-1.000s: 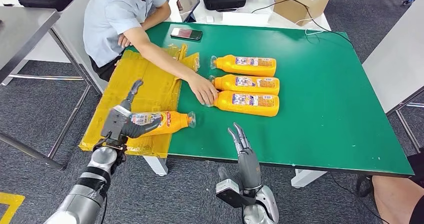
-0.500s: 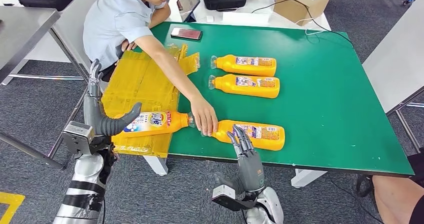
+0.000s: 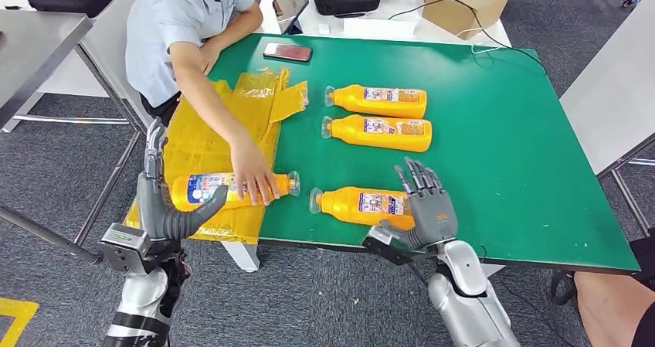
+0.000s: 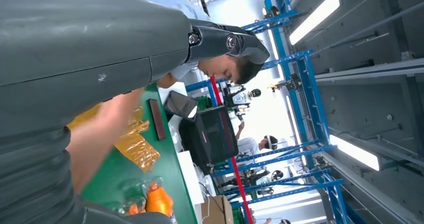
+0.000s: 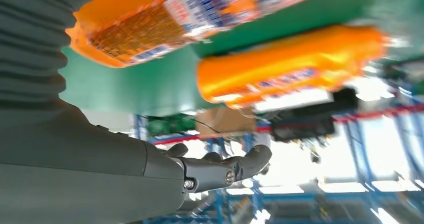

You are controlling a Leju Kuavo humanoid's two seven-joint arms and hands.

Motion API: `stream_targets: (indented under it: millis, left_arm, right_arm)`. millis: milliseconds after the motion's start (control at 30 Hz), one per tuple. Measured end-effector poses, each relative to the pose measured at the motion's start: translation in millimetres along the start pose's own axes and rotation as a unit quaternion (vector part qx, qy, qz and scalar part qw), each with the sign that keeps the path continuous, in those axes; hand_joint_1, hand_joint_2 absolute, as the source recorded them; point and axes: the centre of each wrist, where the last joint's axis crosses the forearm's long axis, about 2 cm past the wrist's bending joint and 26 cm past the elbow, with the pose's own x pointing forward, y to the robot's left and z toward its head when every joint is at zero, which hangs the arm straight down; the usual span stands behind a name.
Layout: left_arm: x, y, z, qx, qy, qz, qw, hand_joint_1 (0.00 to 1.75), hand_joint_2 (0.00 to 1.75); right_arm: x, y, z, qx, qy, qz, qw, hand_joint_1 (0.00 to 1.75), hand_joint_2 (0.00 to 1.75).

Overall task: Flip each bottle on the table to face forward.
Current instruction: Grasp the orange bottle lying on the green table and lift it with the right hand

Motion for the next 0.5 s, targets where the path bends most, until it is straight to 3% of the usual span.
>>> stream_targets:
  millis: [133,500]
  left_arm:
    - [3,-2,4,0.002,0.002,-0.003,1.0,0.0,1.75]
    - [1,-3,5,-0.005,0.012,0.0,1.0,0.0,1.75]
  right_arm:
    - [-24,-7,-15,0.058,0.041,0.042,0.997,0.0,1.75]
    - [-41,9,-8,0.143,0.082,0.021,0.986,0.0,1.75]
